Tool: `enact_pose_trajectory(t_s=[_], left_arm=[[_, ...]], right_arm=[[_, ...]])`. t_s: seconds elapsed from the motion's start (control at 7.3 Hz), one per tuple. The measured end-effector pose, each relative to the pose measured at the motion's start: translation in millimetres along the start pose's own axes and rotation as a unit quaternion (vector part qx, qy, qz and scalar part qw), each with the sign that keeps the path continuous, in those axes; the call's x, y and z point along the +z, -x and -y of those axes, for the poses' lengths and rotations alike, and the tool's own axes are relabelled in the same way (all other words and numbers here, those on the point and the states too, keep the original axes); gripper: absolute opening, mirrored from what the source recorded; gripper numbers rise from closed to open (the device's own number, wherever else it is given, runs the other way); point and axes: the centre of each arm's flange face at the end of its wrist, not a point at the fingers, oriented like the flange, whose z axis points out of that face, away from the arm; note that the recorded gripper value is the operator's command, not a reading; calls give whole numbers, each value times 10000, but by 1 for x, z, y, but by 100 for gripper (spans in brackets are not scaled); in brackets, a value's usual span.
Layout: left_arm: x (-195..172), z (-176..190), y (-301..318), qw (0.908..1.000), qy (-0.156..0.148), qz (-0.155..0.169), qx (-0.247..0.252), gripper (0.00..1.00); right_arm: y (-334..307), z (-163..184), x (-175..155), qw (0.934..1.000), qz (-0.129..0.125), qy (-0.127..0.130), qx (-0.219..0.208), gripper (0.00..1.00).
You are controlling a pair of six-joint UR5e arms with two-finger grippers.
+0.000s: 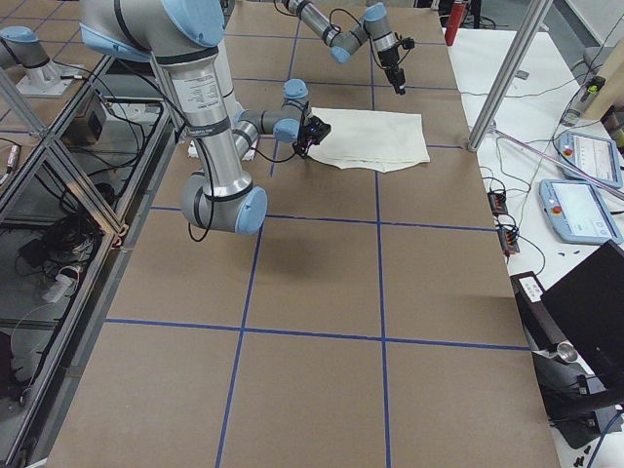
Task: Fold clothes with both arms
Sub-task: 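Move both grippers to the shirt's near corners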
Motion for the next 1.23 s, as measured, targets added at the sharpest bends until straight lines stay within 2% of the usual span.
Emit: enact_pose_trajectory(t_s=[0.14,0.27,0.96,1.23], left_arm=[[0,0,3,10000,1,12,-2,54],[1,0,7,10000,-1,25,-5,53],[-2,-4,13,10000,14,39,-80,54],[-18,-47,22,9987,228,-87,-436,54]], right_arm=[[0,0,1,10000,-9,-3,6,30],[-1,0,2,10000,-20,-9,12,0],[0,0,-11,10000,81,27,3,0],[-7,5,-31,9998,202,82,0,0]])
